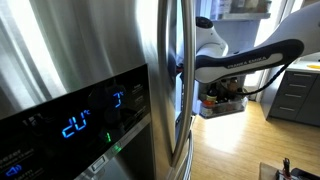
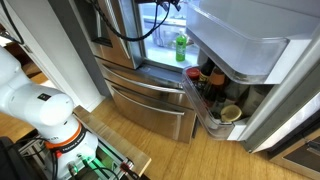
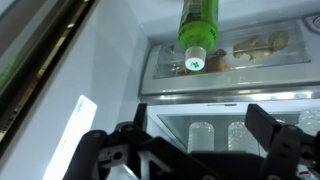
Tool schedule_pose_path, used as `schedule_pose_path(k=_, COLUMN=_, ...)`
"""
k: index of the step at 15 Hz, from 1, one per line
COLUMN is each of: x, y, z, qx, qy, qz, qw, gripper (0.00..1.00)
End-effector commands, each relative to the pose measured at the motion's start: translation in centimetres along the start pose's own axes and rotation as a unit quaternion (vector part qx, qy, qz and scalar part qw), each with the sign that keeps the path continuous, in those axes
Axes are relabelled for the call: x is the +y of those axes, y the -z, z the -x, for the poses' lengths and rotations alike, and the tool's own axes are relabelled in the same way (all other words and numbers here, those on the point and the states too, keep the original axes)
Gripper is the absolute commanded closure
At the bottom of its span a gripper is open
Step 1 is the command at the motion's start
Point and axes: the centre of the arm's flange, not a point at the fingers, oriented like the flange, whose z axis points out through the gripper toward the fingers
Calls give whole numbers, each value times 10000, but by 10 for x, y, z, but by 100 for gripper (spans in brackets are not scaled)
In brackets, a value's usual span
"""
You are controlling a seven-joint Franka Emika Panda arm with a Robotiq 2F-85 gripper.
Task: Take the green bottle from the refrigerator door and place it in front of the vegetable drawer
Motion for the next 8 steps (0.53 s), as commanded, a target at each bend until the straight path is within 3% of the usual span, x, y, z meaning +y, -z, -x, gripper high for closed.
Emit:
schedule_pose_path(k=1, x=14, y=42, z=18, qx=-470, qy=-169, qz=64, qw=9987, gripper=0)
schedule_pose_path(k=8, x=62, y=87, z=36, qx=-634, qy=-662, qz=-346, qw=9952, gripper=0)
